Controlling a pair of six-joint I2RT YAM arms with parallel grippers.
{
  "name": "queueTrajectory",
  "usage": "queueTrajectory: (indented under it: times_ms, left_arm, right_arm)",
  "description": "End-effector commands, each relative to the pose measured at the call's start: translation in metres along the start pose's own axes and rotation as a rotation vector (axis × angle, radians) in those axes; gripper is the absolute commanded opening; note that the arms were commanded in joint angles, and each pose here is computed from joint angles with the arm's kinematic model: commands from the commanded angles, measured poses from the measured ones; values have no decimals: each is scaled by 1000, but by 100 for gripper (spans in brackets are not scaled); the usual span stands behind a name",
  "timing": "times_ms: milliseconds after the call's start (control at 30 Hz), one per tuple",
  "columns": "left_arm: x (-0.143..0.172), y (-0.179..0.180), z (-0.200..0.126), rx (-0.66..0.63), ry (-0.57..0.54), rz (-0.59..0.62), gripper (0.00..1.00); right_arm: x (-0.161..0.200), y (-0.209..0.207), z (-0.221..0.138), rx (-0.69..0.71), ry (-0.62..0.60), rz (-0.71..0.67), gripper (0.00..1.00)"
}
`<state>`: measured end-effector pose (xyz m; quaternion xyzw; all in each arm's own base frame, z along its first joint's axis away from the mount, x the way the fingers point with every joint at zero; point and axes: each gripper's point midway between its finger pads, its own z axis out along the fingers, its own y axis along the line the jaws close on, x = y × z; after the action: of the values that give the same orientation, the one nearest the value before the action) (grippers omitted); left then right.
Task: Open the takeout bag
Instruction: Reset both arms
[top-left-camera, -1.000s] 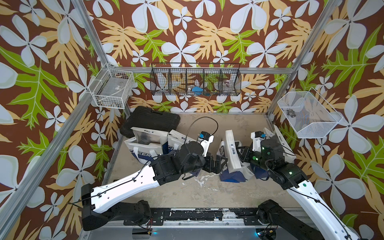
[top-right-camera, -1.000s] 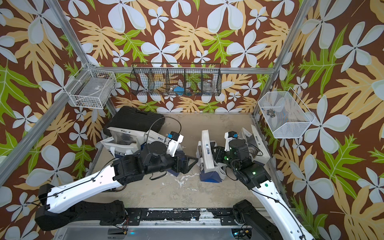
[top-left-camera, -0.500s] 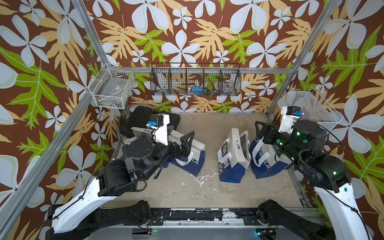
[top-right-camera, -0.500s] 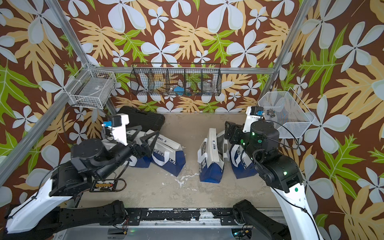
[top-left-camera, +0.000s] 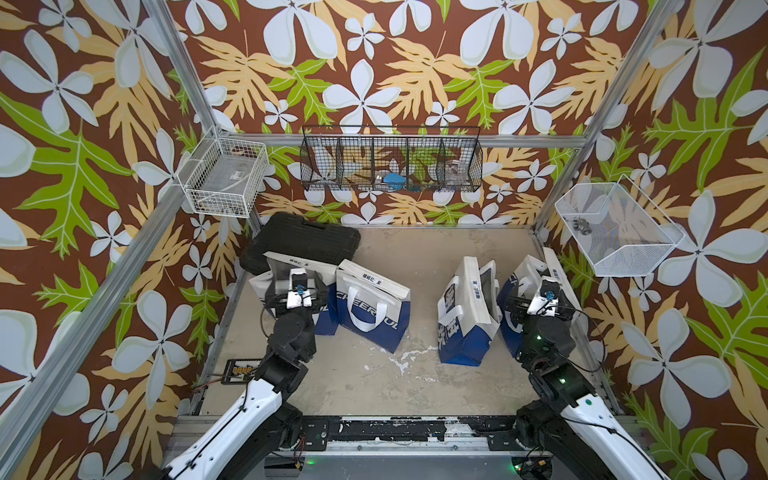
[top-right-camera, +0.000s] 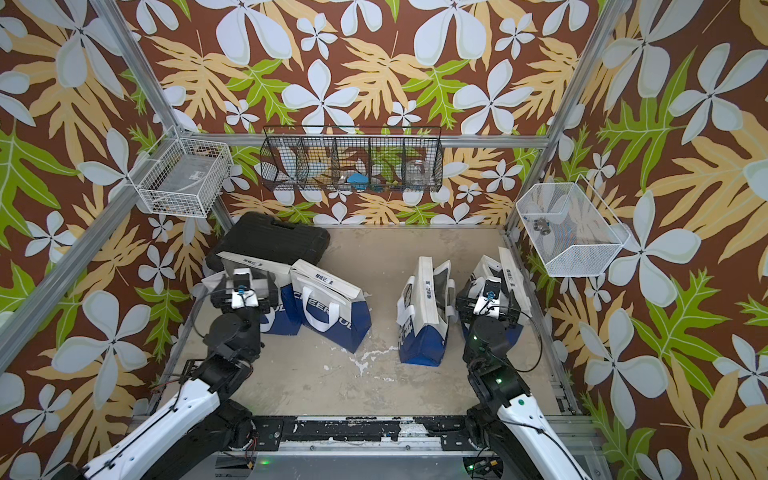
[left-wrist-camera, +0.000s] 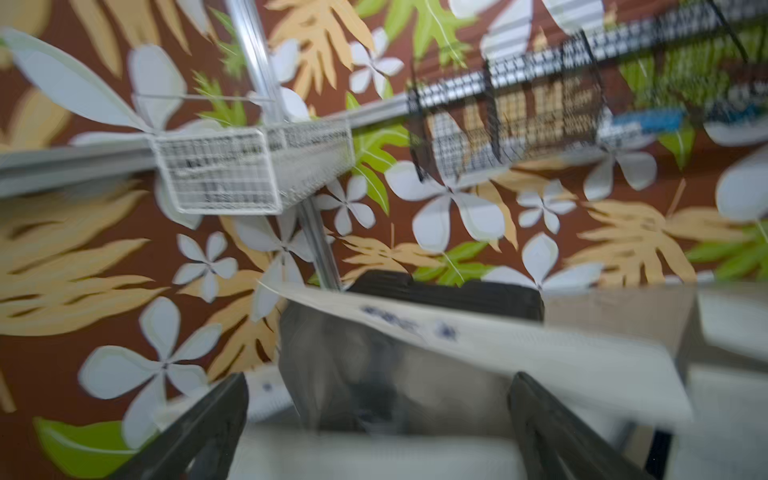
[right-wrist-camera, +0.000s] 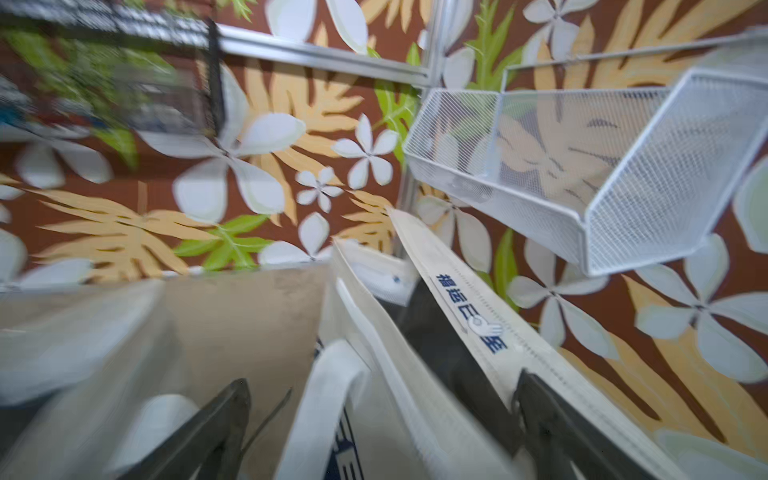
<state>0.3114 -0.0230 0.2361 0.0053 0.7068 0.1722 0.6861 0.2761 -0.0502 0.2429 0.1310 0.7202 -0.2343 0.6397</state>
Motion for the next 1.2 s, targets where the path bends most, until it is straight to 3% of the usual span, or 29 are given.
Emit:
queueTrajectory:
  times_ms: [0, 67, 167, 200, 333, 500, 533, 567, 667, 733, 833, 933, 1167]
  left_arm:
    - [30, 2, 3, 22, -17, -174, 100]
    - [55, -11, 2, 80, 21, -182, 100]
    - [58, -22, 21, 106, 31, -249, 100]
    - [64, -24, 26, 101, 41, -203, 97]
    - [84, -24, 31, 116, 54, -206, 93]
    - [99, -10, 40, 117, 53, -297, 96]
    - [100, -7, 47, 108, 51, -312, 98]
    - [108, -9, 53, 118, 108, -317, 100]
    - [106, -8, 52, 120, 92, -323, 100]
    - [106, -7, 51, 115, 91, -325, 100]
    - [105, -7, 50, 115, 92, -325, 100]
    - [105, -6, 50, 113, 84, -328, 100]
    - [105, -7, 51, 117, 89, -325, 100]
  right_arm:
    - [11, -35, 19, 154, 18, 144, 100]
    - [31, -43, 28, 192, 33, 199, 100]
    - [63, -32, 35, 166, 34, 195, 100]
    - [70, -26, 38, 140, 44, 226, 100]
    - [91, -2, 34, -3, -17, 290, 100]
    - [81, 3, 34, -35, -157, 284, 100]
    - [76, 30, 36, -175, -161, 227, 100]
    - [91, 55, 41, -281, -83, 154, 100]
    - [90, 63, 59, -269, -80, 147, 100]
    - [104, 69, 66, -285, 30, 136, 100]
    - [93, 64, 63, -268, -56, 147, 100]
    - [99, 68, 66, -276, -6, 135, 100]
    - [96, 68, 65, -278, -32, 136, 100]
